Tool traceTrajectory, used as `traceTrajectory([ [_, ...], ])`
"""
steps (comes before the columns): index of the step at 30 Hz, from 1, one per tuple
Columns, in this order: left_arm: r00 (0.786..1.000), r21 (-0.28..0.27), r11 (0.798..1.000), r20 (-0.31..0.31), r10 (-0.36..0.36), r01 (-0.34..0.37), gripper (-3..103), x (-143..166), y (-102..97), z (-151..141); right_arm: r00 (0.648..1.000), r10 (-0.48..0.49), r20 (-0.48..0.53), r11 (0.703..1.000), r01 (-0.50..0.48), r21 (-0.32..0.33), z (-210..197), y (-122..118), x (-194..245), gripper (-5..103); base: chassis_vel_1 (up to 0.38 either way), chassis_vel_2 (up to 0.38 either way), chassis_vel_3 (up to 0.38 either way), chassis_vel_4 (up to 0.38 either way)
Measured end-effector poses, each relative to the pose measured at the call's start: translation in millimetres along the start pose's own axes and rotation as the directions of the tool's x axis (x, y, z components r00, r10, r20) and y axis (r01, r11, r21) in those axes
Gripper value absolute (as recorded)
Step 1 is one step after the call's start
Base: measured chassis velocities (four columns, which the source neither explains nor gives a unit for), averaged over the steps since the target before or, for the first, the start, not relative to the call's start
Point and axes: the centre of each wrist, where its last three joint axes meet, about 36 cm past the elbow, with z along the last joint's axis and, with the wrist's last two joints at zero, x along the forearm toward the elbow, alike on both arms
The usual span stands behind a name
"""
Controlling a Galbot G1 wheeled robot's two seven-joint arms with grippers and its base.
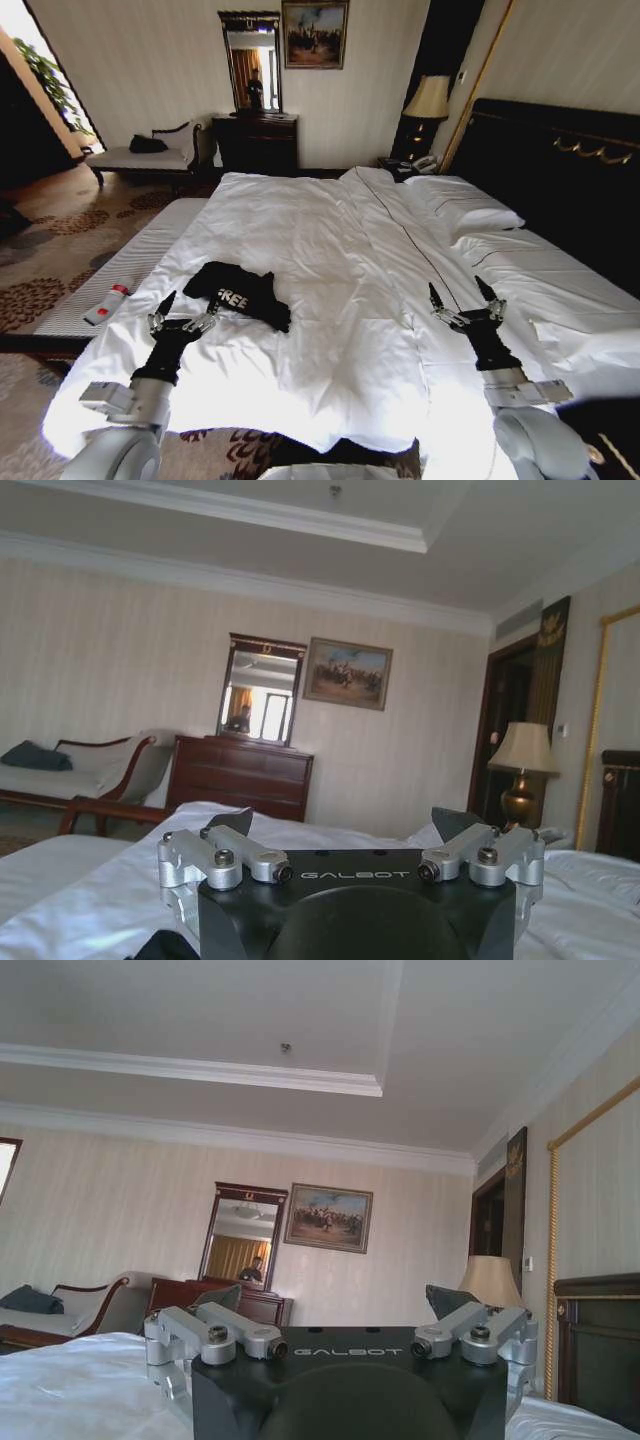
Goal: Fold the clothes on the bed.
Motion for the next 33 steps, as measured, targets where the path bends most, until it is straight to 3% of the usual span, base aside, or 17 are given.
traceTrajectory([
  [6, 0.999, -0.026, 0.999, 0.012, 0.03, -0.03, 100, -15.1, 15.7, -10.6, 1.0, 0.011, -0.005, 1.0, -0.011, -0.004, 1.2, 0.4, 1.0, 100, 0.0, 0.0, 0.0, 0.0],
  [9, 0.999, -0.005, 0.999, 0.005, 0.039, -0.039, 100, -13.5, 11.0, -13.1, 1.0, 0.014, -0.007, 1.0, -0.014, -0.005, 1.3, 0.8, 1.8, 100, 0.0, 0.0, 0.0, 0.0],
  [13, 0.998, 0.047, 0.998, -0.053, 0.04, -0.037, 100, -6.9, 4.0, -8.7, 1.0, 0.019, -0.012, 1.0, -0.019, 0.0, 1.4, 0.0, 2.6, 100, 0.0, 0.0, 0.0, 0.0],
  [33, 0.998, 0.011, 1.0, -0.052, 0.02, -0.019, 100, -6.9, 4.3, -9.4, 0.999, 0.043, -0.028, 0.999, -0.043, -0.012, 5.9, 1.4, 2.8, 100, 0.0, 0.0, 0.0, 0.0],
])
